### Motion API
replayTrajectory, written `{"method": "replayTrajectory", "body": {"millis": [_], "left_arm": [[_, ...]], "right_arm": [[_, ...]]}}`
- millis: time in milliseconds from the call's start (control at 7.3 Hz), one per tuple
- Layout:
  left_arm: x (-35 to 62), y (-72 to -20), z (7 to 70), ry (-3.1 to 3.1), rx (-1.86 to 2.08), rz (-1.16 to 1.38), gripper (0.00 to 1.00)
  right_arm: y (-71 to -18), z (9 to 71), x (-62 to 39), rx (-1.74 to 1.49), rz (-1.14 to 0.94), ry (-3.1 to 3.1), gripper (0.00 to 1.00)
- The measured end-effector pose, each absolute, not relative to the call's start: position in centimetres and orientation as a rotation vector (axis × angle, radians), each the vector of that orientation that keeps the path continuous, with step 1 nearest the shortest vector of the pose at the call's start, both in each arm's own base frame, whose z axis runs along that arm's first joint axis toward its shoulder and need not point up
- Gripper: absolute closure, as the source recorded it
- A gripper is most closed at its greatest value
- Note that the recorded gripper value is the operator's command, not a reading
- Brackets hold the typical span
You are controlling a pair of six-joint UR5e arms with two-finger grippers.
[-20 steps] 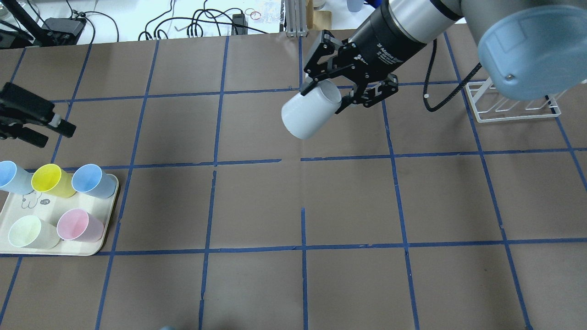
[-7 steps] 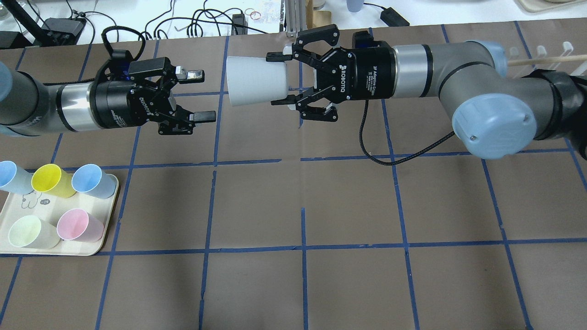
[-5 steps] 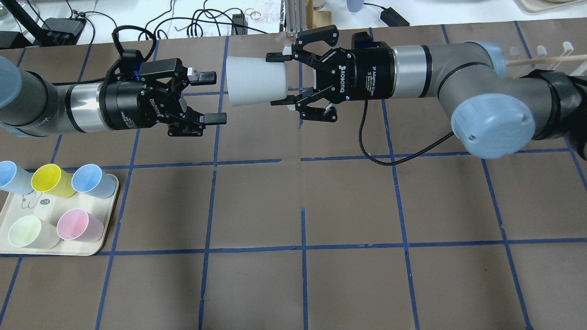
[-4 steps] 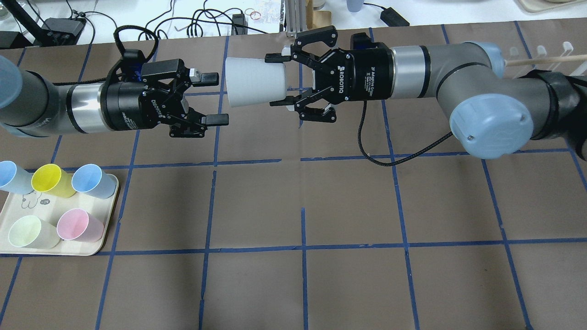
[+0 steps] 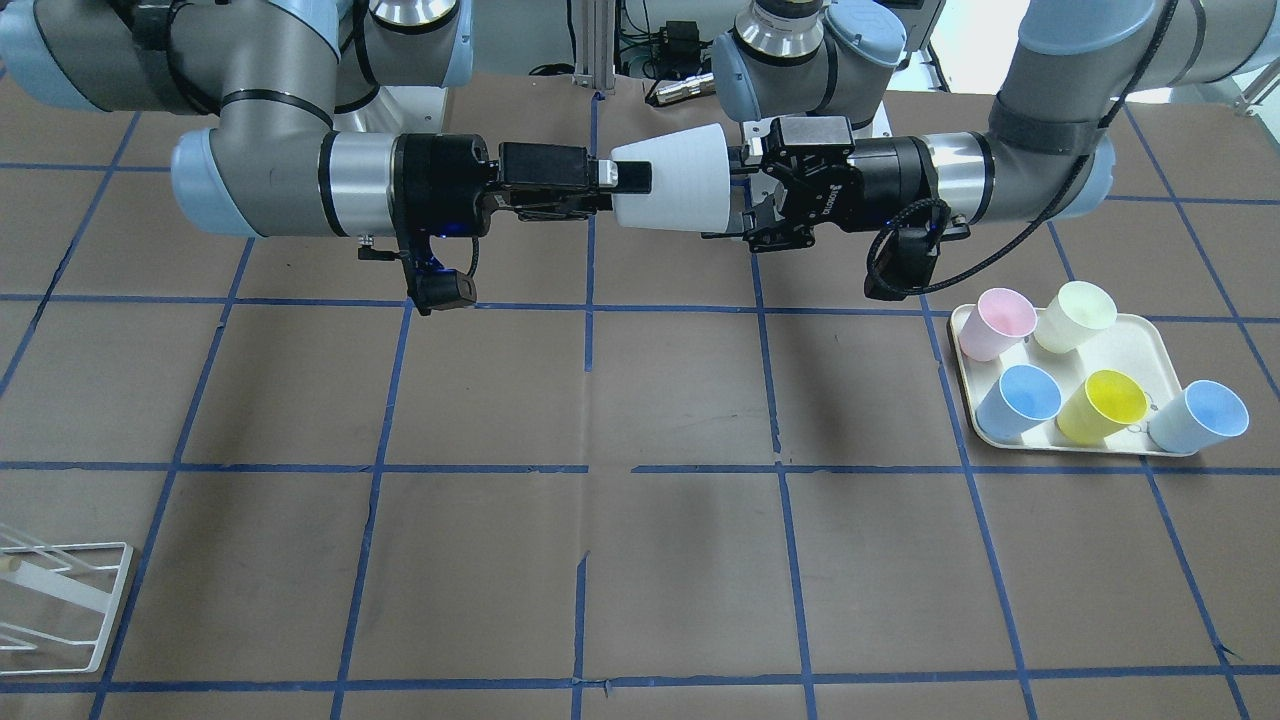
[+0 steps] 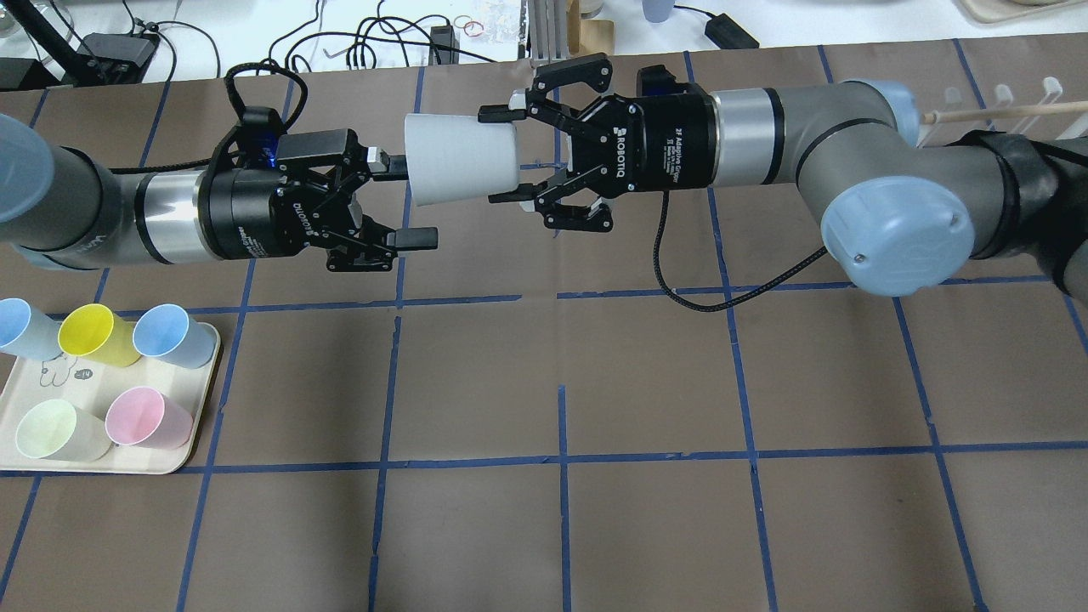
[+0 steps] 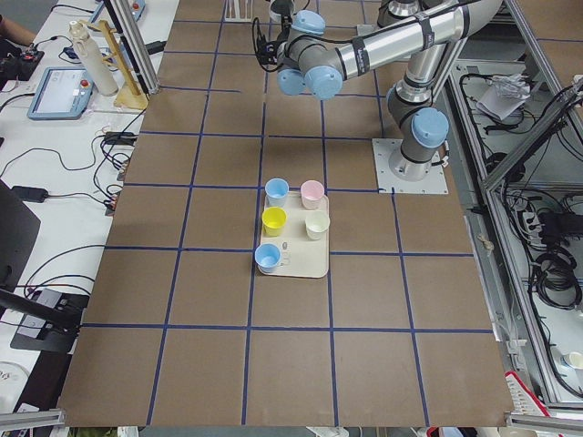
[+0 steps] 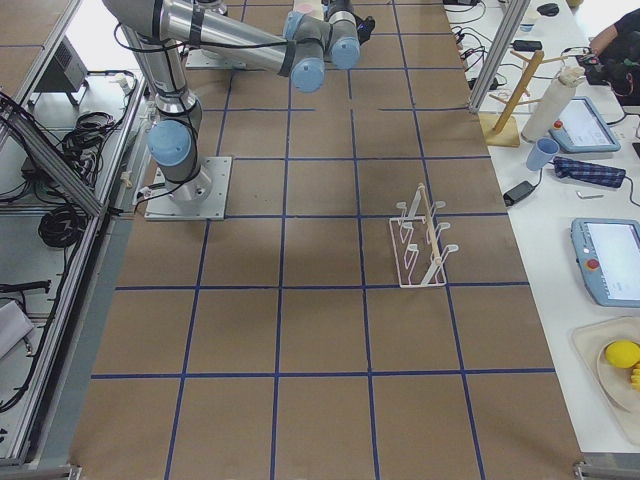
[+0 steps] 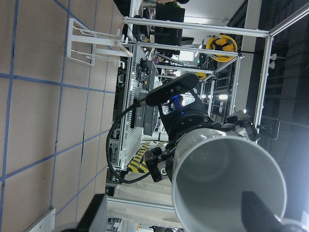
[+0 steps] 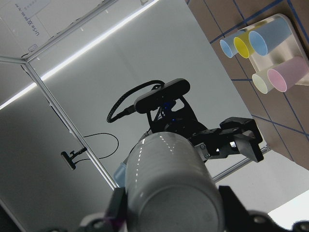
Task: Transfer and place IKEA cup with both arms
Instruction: 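Close the left gripper on the cup's base while the right gripper holds it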
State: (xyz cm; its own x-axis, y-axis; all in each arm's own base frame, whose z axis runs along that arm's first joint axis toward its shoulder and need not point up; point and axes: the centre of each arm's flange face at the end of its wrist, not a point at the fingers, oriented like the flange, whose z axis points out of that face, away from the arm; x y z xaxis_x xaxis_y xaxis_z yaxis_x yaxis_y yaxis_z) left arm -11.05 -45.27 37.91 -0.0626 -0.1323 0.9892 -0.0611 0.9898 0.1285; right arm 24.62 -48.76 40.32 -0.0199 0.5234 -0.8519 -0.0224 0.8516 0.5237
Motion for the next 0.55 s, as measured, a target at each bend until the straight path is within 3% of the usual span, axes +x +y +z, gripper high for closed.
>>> {"method": "replayTrajectory", "body": {"millis": [274,548], "left_arm": [[-11.19,-45.25,37.87,-1.634,0.146,-0.057,0.28],[-11.16,-45.65,37.59,-1.625,0.165,-0.045,0.28]], "right_arm": [[-48.91,39.95,24.65,0.419,0.463,1.540,1.00],[-49.03,39.96,24.66,0.438,0.482,1.537,1.00]]}}
